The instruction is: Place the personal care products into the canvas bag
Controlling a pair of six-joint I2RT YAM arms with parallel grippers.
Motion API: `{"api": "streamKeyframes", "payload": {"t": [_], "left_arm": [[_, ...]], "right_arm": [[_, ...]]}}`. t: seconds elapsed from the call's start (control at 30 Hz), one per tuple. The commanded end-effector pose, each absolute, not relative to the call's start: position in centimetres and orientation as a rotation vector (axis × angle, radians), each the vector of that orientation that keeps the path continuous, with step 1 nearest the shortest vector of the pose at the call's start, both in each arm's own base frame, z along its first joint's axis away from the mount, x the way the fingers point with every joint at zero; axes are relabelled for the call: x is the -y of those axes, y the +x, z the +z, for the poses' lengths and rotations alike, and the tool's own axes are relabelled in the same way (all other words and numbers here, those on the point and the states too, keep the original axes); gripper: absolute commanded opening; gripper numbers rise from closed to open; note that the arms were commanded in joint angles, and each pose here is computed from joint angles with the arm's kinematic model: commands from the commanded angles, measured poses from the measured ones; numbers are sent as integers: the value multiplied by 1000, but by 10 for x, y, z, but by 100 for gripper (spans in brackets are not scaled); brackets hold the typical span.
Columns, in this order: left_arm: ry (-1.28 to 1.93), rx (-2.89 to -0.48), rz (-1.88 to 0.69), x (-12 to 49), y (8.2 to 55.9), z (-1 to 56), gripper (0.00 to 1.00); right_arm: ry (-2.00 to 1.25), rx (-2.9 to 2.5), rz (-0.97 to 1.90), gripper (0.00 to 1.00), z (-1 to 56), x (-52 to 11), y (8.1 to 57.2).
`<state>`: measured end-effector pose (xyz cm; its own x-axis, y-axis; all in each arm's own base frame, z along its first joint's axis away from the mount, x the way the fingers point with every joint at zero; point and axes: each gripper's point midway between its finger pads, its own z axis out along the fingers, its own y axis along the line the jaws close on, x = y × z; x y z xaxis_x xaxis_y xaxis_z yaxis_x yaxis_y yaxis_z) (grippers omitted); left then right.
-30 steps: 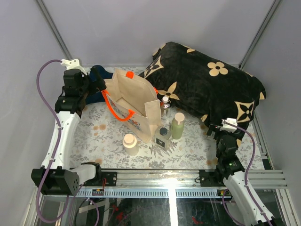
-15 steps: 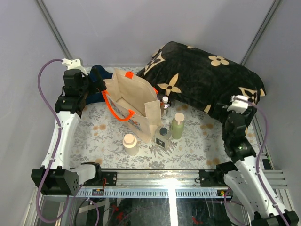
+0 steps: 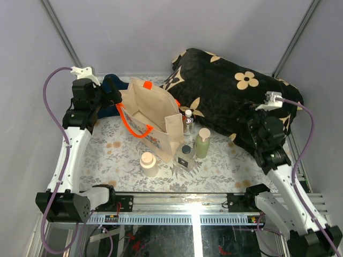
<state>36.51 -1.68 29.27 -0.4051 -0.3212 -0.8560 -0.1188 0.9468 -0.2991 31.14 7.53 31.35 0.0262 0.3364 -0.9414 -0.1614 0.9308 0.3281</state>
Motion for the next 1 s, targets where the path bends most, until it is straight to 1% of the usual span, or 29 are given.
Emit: {"api": "streamKeyframes", "payload": {"t": [0.0, 0.1, 0.23, 0.33, 0.43, 0.63, 0.77, 0.87, 0.97], "left_arm": [[-298, -1904, -296, 26, 369, 315, 100], [-279, -1898, -330, 32, 369, 319, 100], [-221, -1919, -320, 39, 365, 324, 100], [-196, -1932, -264, 40, 358, 328, 100], [-211, -1940, -229, 37, 354, 325, 100], [-281, -2017, -183, 29, 356, 284, 100], [-343, -2044, -101, 16, 359, 264, 100], [-355, -2074, -89, 15, 361, 250, 100], [-356, -2084, -98, 17, 364, 237, 100]], "right_arm": [[108, -1402, 650, 99, 362, -116, 325], [-6, -1441, 761, 99, 366, -145, 335], [-170, -1617, 825, 99, 354, -175, 345], [-257, -1721, 863, 99, 347, -188, 348], [-275, -1799, 874, 100, 340, -193, 353], [-238, -2081, 859, 94, 309, -199, 357], [-292, -2167, 755, 94, 292, -222, 350], [-320, -2210, 725, 95, 280, -240, 348], [-293, -2251, 687, 94, 267, -243, 354]]}}
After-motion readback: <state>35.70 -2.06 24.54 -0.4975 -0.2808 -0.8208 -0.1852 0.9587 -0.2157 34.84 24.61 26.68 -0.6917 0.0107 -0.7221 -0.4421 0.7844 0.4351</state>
